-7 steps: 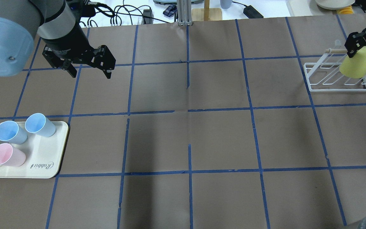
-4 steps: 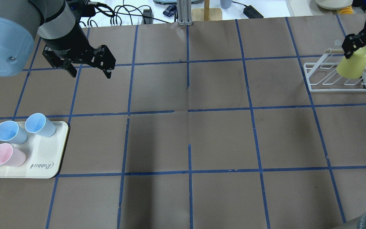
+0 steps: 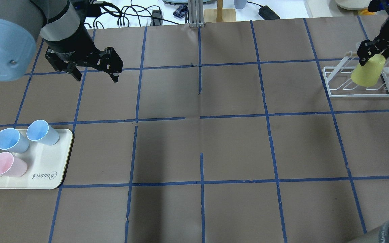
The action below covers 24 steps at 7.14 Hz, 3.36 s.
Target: Transfer IKEA cup to right arm and place on rack
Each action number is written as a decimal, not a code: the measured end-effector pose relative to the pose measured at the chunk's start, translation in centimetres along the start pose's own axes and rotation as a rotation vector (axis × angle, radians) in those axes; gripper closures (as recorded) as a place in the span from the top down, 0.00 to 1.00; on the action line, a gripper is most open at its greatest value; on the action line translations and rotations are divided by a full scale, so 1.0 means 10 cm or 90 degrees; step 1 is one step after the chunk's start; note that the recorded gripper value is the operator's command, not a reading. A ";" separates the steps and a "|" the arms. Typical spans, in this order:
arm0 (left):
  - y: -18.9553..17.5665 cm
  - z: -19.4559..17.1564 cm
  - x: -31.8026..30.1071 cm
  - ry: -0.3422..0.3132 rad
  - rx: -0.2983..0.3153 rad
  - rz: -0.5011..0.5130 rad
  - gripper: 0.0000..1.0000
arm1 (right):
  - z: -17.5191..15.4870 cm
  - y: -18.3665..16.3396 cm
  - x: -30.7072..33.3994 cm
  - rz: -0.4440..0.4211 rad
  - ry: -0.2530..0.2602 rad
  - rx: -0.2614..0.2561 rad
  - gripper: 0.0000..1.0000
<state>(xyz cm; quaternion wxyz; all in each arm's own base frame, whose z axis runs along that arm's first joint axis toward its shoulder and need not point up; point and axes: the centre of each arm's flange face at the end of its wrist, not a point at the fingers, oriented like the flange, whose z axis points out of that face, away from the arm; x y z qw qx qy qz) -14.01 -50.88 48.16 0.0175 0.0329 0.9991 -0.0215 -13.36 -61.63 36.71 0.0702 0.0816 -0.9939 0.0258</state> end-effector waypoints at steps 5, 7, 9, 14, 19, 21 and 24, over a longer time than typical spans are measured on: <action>0.00 -0.01 0.00 0.000 0.002 0.000 1.00 | -0.05 0.02 -0.02 -0.002 0.001 -0.003 1.00; 0.00 -0.02 -0.01 -0.001 0.002 0.000 1.00 | -0.47 0.10 -0.13 -0.005 -0.009 -0.008 1.00; 0.00 -0.05 -0.03 -0.007 0.005 -0.001 1.00 | -0.96 0.15 -0.49 0.009 -0.044 -0.042 1.00; 0.08 -0.17 -0.06 -0.001 0.013 -0.010 1.00 | -1.92 0.65 -1.88 0.056 -0.086 -0.091 1.00; 0.11 -0.21 -0.04 -0.001 0.014 -0.007 1.00 | -1.90 0.75 -2.47 0.066 -0.078 -0.077 1.00; 0.10 -0.21 -0.03 0.000 0.013 -0.006 1.00 | -1.92 0.69 -2.51 0.066 -0.074 -0.050 1.00; 0.12 -0.23 -0.02 -0.001 0.016 -0.005 1.00 | -1.98 0.62 -2.49 0.069 -0.066 -0.009 1.00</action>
